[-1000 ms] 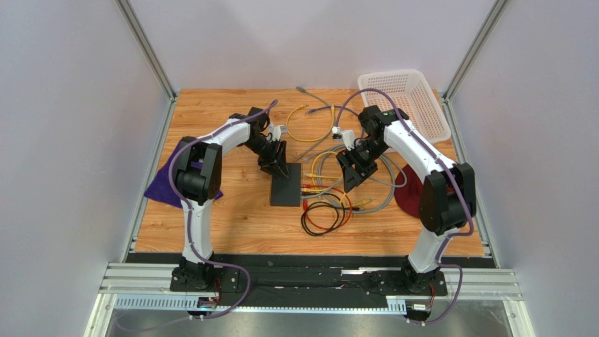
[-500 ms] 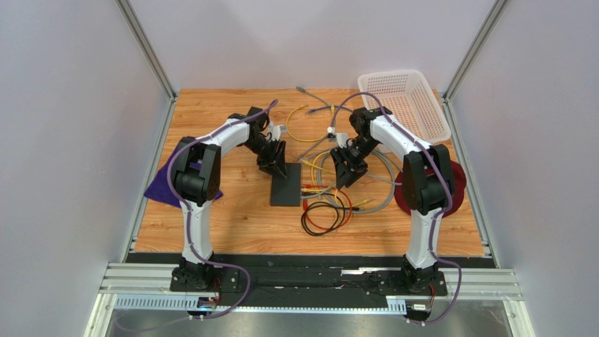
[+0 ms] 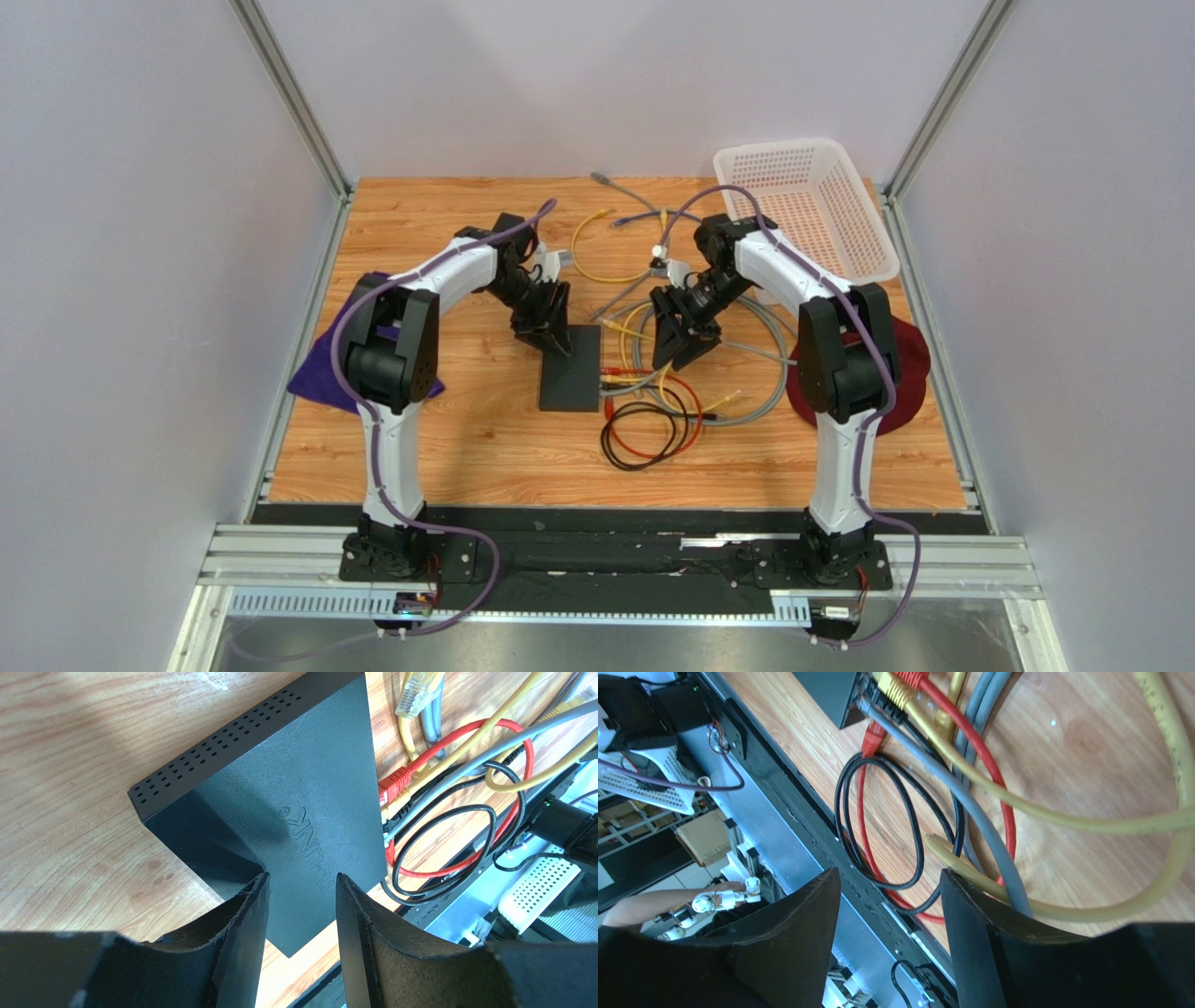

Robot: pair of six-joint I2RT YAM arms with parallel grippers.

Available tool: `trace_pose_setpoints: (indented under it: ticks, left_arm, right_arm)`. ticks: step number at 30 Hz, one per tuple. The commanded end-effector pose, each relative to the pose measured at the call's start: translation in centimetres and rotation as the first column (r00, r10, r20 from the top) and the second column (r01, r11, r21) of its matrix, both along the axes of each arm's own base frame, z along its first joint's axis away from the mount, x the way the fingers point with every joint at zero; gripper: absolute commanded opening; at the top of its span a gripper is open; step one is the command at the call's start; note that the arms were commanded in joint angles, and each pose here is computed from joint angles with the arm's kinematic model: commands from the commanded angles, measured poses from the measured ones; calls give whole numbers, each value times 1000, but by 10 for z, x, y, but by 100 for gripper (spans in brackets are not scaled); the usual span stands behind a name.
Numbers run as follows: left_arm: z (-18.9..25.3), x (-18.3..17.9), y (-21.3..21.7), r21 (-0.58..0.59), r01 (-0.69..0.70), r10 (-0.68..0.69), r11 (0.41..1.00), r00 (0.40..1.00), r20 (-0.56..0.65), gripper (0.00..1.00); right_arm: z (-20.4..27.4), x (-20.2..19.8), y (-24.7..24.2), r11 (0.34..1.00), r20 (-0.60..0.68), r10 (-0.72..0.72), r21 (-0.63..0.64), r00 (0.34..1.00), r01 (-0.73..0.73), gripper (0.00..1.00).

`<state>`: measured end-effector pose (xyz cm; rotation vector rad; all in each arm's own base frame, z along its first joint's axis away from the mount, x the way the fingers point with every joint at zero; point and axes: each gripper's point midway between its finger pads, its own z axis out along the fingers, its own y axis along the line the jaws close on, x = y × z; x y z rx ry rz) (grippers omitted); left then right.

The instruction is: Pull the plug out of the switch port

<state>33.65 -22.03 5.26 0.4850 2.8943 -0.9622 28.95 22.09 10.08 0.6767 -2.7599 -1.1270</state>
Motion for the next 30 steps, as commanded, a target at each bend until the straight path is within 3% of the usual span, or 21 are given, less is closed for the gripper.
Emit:
trace_pose_setpoints:
  ticks: [1, 5, 17, 21, 30]
  left_arm:
    - [1, 1, 10, 58, 31, -36, 998, 996, 76, 49]
    - [2, 2, 11, 63, 34, -39, 997, 996, 84, 49]
    - [1, -2, 15, 78, 43, -50, 996, 995, 90, 49]
    - [1, -2, 16, 81, 44, -51, 996, 994, 92, 49]
    - [1, -1, 17, 89, 47, -55, 995, 994, 98, 49]
  right_arm:
    - [-13, 7, 10, 1000, 0, -24, -3, 1000, 24, 59]
    - [-31, 6, -6, 992, 22, -45, -118, 999, 47, 59]
    - [-42, 22, -7, 982, 152, -103, -143, 983, 125, 54]
    - [-43, 32, -11, 972, 225, -133, -160, 965, 172, 59]
    - [-52, 45, -16, 953, 206, -212, -173, 955, 248, 41]
